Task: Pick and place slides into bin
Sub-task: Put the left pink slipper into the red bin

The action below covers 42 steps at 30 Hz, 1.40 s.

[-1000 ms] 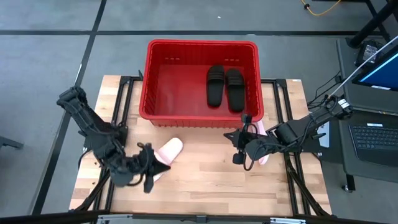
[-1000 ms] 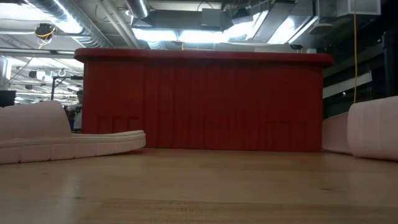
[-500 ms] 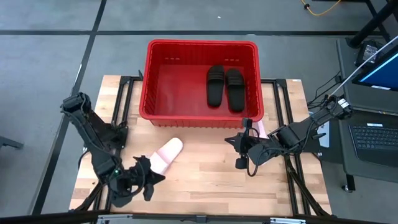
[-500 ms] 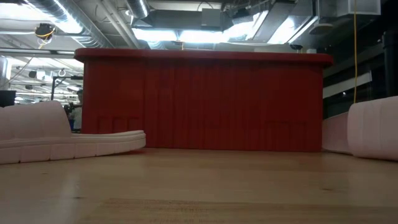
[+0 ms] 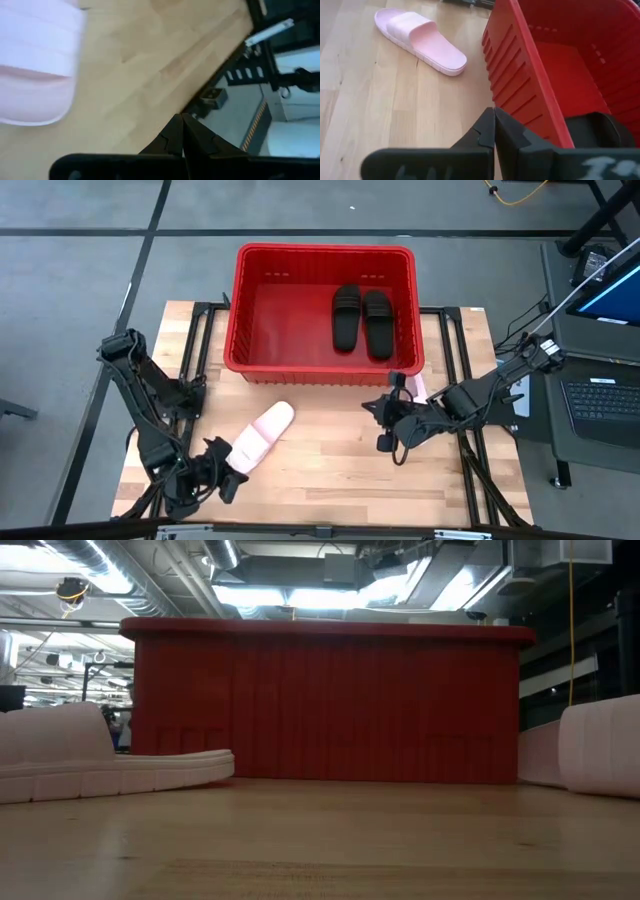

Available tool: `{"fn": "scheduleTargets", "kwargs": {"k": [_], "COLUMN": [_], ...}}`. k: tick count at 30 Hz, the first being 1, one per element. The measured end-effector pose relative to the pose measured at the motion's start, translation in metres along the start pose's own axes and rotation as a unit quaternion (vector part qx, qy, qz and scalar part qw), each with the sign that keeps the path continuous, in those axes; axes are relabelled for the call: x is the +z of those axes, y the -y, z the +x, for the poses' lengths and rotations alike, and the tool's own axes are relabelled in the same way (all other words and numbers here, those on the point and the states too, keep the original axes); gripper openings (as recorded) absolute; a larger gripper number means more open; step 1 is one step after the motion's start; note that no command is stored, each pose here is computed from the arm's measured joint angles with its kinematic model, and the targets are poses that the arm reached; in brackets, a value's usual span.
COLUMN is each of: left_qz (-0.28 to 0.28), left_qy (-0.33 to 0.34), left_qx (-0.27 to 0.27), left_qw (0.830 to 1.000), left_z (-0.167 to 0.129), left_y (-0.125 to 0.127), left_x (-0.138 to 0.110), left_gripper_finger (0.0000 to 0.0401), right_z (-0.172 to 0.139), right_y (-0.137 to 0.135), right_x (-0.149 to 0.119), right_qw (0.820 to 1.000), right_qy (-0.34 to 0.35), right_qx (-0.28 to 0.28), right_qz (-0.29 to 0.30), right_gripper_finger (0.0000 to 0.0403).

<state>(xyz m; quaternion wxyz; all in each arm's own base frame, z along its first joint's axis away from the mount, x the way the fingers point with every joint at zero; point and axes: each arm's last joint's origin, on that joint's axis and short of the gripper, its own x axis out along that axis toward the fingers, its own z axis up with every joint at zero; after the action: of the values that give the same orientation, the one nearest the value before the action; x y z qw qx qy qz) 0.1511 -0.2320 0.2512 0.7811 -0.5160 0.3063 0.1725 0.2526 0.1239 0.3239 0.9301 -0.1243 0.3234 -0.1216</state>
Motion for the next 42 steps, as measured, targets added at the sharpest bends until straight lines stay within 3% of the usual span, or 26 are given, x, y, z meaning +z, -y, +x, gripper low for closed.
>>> {"fn": "scheduleTargets", "kwargs": {"k": [10, 22, 34, 42], "left_qz": [-0.033, -0.007, 0.025, 0.003], "left_qy": [0.002, 0.026, 0.035, 0.029], "left_qx": [0.103, 0.144, 0.167, 0.150], "left_qw": [0.994, 0.989, 0.985, 0.988], "left_z": [-0.001, 0.023, 0.061, 0.068], "left_y": [-0.019, -0.030, -0.044, -0.039], "left_x": [0.007, -0.009, -0.037, -0.037], "left_gripper_finger": [0.0001, 0.0001, 0.0011, 0.0051], "right_z": [0.020, 0.024, 0.029, 0.029], "right_y": [-0.016, -0.010, 0.000, -0.001], "right_x": [-0.007, -0.004, -0.001, 0.001], "right_qw": [0.999, 0.997, 0.998, 0.998], "right_qy": [-0.035, -0.028, -0.027, -0.021], "right_qx": [-0.009, -0.020, -0.032, -0.022], "right_qz": [-0.024, -0.068, -0.056, -0.051], "right_gripper_finger": [0.0009, 0.0009, 0.0009, 0.0009]}}
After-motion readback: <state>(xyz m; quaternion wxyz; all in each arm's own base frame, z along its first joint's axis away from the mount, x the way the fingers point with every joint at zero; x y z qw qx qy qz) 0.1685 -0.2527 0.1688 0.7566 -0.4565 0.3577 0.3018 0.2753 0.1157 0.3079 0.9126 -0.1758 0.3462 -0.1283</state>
